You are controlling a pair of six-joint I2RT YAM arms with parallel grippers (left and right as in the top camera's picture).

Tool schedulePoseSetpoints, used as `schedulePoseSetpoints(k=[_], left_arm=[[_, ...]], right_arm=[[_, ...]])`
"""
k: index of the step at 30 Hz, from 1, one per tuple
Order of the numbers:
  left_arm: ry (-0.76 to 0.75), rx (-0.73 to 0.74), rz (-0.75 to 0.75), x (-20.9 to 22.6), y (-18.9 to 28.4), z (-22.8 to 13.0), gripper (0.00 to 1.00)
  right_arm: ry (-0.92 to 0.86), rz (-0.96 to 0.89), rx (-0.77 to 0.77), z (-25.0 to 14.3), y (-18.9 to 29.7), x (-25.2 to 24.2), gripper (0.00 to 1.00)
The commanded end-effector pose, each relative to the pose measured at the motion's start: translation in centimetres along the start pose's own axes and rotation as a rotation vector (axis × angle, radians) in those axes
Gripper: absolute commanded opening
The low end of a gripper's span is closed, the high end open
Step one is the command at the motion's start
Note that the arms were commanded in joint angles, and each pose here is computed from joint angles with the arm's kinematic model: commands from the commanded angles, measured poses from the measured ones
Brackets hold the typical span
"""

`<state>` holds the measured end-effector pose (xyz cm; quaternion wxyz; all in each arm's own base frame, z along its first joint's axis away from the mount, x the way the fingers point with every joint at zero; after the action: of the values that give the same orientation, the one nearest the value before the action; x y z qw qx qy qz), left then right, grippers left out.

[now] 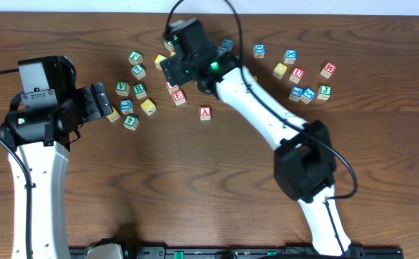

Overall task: Spell out AI2
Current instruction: 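Move the right gripper over the blocks toward the red I block, then lower the right gripper and grasp the red I block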

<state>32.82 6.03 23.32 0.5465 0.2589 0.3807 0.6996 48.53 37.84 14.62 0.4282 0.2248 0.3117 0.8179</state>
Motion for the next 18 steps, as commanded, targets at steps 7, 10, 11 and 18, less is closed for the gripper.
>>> schedulePoseSetpoints(k=[7, 10, 11, 18], left_arm=[[-0.003, 0.004, 0.005, 0.2, -0.1, 0.0, 0.98], [-0.003, 0.004, 0.005, 0.2, -0.1, 0.0, 0.98], [-0.003, 0.004, 0.005, 0.2, -0.1, 0.0, 0.98], [-0.003, 0.004, 0.005, 0.2, -0.1, 0.0, 0.98]], right_arm=[[0.015, -0.008, 0.022, -2.4, -4.3, 1.7, 0.62], [0.018, -0.008, 0.038, -3.2, -4.9, 1.9, 0.61], [0.019, -0.008, 0.043, -3.4, -5.1, 1.9, 0.60], [0.006, -0.010, 0.062, -4.3, -5.8, 1.9, 0.57]])
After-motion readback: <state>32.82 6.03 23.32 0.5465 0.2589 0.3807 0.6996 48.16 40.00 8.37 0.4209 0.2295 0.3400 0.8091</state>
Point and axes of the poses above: each gripper's point midway between its finger pads, its own y axis back along the fingers, its own x axis along the line the jaws close on, z = x × y, the point moved 1 cm from there along y, back along the fingers, and after that the axes turned 2 degrees about -y, right-handed, at the moved point
